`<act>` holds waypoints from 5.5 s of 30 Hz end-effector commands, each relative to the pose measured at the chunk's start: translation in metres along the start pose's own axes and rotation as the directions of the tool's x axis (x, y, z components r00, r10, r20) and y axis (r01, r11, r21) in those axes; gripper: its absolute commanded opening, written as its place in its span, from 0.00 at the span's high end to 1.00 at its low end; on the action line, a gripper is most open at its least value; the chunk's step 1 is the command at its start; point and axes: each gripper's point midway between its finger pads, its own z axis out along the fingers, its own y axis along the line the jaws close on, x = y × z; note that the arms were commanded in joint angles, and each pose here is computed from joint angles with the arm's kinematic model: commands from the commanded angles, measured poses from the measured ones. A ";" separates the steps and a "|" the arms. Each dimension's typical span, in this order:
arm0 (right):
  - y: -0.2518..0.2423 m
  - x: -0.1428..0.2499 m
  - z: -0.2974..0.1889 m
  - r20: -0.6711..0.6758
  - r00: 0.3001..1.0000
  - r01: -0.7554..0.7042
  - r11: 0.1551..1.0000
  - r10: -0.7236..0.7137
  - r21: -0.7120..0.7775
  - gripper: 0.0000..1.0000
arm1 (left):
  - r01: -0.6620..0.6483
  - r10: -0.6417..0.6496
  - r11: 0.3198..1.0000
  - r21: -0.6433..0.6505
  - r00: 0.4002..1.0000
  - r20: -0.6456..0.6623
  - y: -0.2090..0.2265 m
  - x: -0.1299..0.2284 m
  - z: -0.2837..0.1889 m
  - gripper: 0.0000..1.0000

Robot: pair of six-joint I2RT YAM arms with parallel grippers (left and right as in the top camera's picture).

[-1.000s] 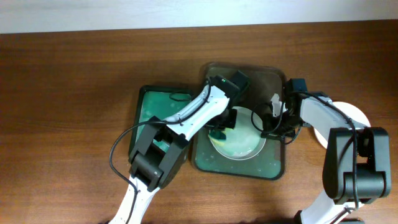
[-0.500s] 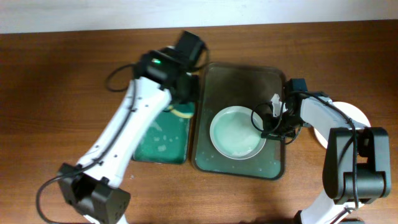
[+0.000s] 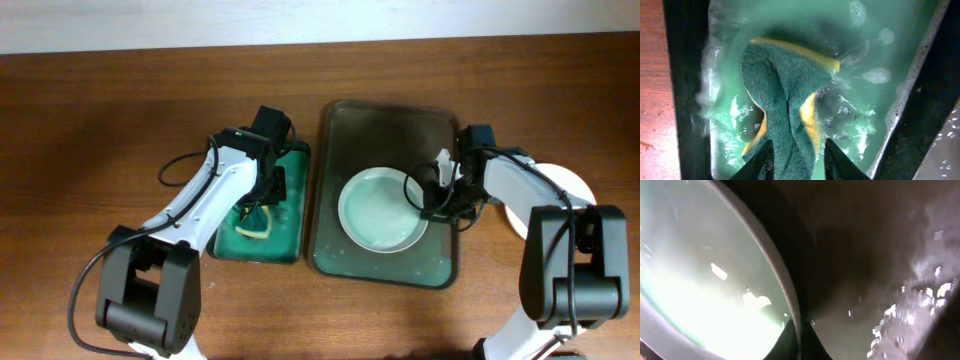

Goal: Clean dirty plates on tray and stack at the side

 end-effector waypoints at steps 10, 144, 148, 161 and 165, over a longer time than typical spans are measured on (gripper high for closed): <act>0.025 0.002 -0.154 0.495 0.845 -0.084 0.865 -0.200 0.494 0.96 | -0.029 -0.046 0.972 0.235 0.950 0.310 -0.005 -0.021 -0.138 0.01; -0.075 -0.003 -0.249 0.656 0.612 -0.360 0.894 0.443 -0.267 0.65 | -0.028 -0.061 0.970 0.240 0.933 0.355 0.003 -0.015 -0.159 0.01; 0.016 0.006 -0.252 0.711 0.695 -0.020 0.992 0.102 -0.123 0.62 | -0.028 -0.061 0.970 0.240 0.933 0.354 0.003 -0.015 -0.159 0.01; 0.136 0.060 -0.249 0.715 0.537 0.532 0.837 -0.449 0.125 0.02 | -0.028 -0.061 0.970 0.240 0.933 0.355 0.003 -0.015 -0.159 0.01; 0.136 0.052 -0.234 0.680 0.583 0.533 0.841 -0.446 0.094 0.02 | -0.028 -0.061 0.970 0.240 0.933 0.355 0.003 -0.015 -0.159 0.01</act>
